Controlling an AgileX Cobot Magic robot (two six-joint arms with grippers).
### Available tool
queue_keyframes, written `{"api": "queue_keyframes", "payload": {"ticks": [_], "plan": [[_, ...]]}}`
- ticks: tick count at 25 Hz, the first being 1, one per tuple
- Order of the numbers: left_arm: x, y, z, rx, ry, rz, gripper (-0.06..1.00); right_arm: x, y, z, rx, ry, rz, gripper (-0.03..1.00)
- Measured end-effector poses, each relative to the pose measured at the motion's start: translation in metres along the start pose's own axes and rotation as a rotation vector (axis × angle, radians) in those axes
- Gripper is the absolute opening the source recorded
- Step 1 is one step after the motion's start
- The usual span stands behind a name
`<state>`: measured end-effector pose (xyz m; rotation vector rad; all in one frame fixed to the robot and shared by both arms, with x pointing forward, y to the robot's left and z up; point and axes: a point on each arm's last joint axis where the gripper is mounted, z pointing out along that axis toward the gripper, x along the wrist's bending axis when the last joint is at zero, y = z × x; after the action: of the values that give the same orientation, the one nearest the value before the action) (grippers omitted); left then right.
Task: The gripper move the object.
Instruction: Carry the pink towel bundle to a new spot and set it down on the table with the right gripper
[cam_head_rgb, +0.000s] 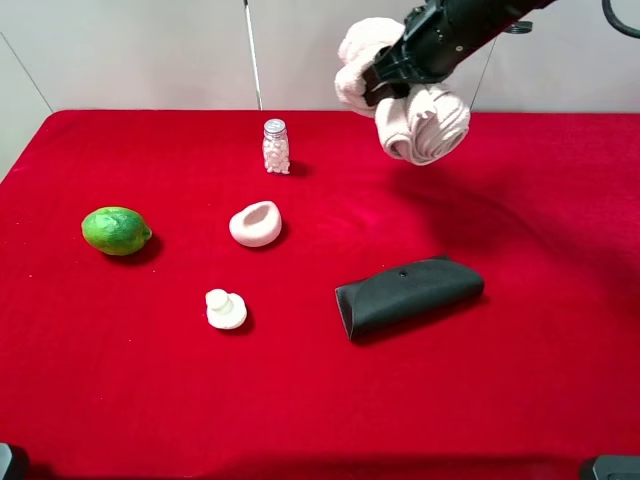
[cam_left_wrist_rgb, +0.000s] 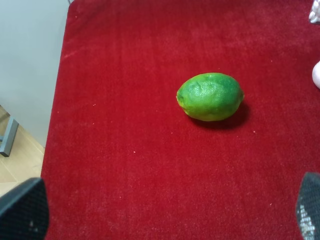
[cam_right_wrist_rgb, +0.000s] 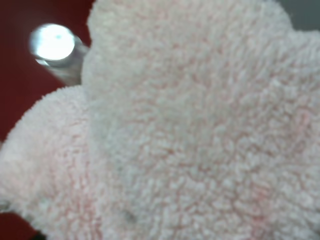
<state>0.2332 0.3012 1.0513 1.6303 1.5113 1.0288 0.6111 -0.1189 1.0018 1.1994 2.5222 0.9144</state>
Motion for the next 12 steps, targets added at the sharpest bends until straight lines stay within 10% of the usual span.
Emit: {"api": "queue_keyframes", "payload": {"ticks": [12], "plan": [[0.0, 0.0, 0.0, 0.0, 0.0, 0.0, 0.97, 0.088, 0.028, -0.007, 0.03, 0.171, -0.148, 0.41]]}}
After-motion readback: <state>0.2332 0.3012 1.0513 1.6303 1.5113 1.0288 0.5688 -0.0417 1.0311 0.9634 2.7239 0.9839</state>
